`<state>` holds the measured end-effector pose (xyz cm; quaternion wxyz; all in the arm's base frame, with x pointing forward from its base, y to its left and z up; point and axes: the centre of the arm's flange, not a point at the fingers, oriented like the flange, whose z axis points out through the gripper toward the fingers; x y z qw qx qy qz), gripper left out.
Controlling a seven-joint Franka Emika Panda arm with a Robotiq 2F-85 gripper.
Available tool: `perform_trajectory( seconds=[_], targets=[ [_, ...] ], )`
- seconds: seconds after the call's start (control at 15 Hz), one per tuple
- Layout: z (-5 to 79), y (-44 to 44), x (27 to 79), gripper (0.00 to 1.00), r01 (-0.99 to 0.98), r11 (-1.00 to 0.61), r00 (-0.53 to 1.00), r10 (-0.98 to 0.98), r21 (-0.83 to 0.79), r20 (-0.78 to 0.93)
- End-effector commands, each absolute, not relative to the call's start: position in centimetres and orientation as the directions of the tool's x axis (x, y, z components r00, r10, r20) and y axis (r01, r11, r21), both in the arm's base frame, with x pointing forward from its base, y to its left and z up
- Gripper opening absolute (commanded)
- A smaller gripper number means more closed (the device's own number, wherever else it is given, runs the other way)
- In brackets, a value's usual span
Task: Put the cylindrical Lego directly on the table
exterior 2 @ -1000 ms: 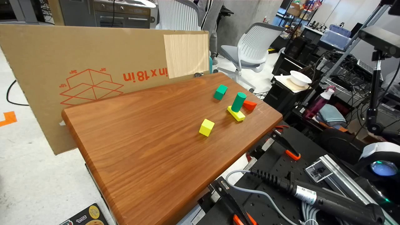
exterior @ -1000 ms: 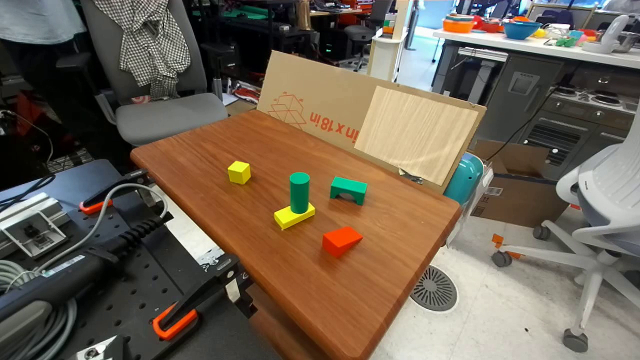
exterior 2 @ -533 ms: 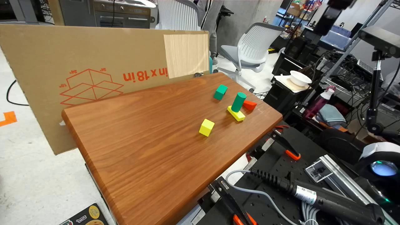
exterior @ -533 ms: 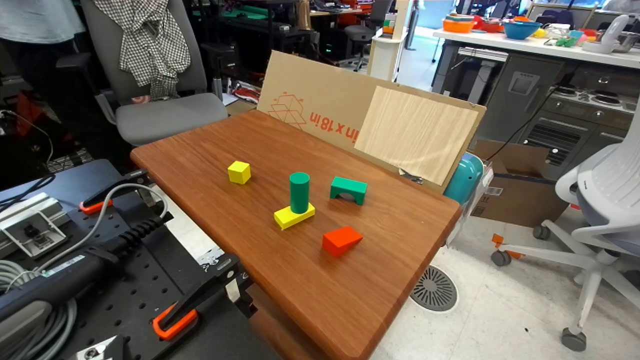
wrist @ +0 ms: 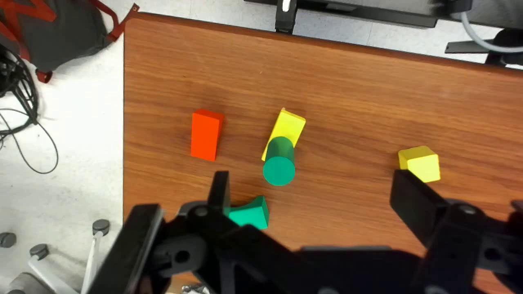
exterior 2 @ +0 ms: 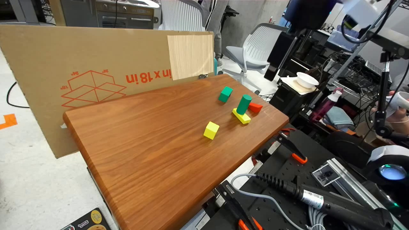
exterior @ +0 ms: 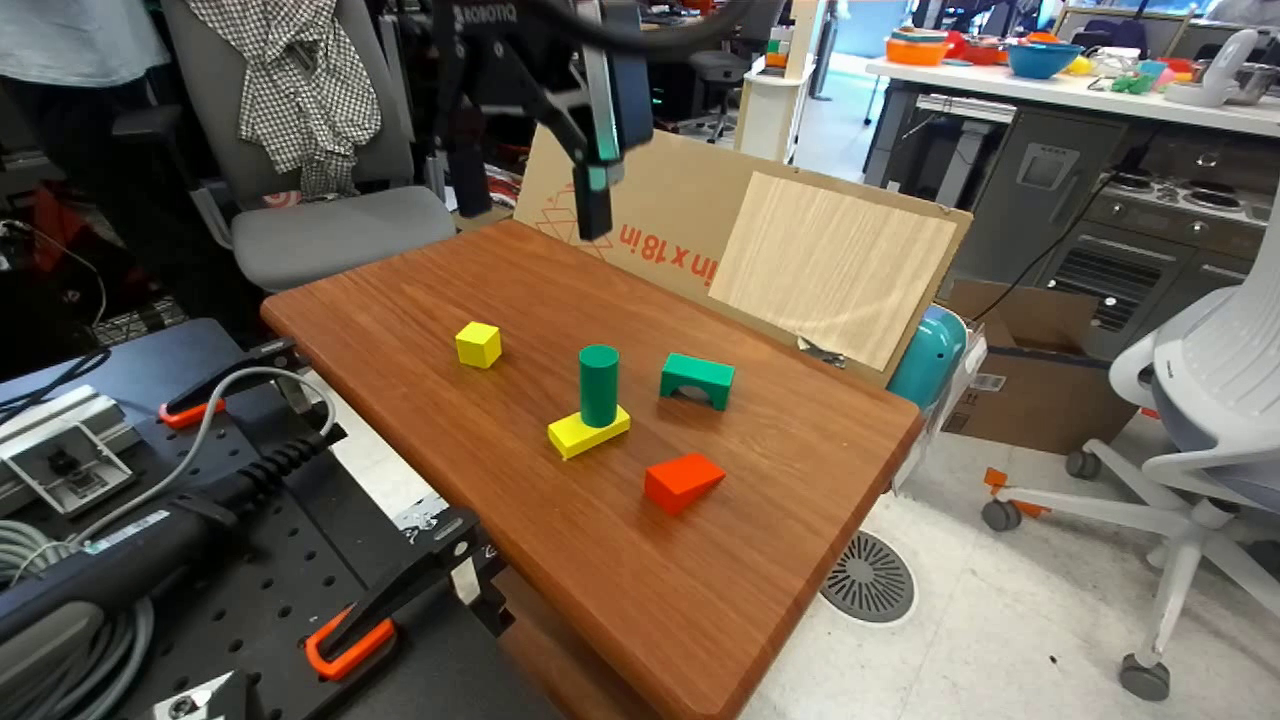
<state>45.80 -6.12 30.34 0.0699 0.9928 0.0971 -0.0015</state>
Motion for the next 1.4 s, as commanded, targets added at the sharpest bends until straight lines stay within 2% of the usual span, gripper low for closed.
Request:
perform_trajectory(
  seconds=[0.0, 0.47, 1.33],
  targets=[
    [26.3, -7.4, 49.2, 1.00, 0.144, -0.978, 0.990, 0.141, 0.149, -0.031],
    [22.5, -7.7, 51.9, 1.00, 0.098, -0.985, 0.994, 0.090, 0.142, -0.065],
    [17.8, -5.9, 53.7, 1.00, 0.156, -0.983, 0.981, 0.143, 0.099, -0.130]
  ],
)
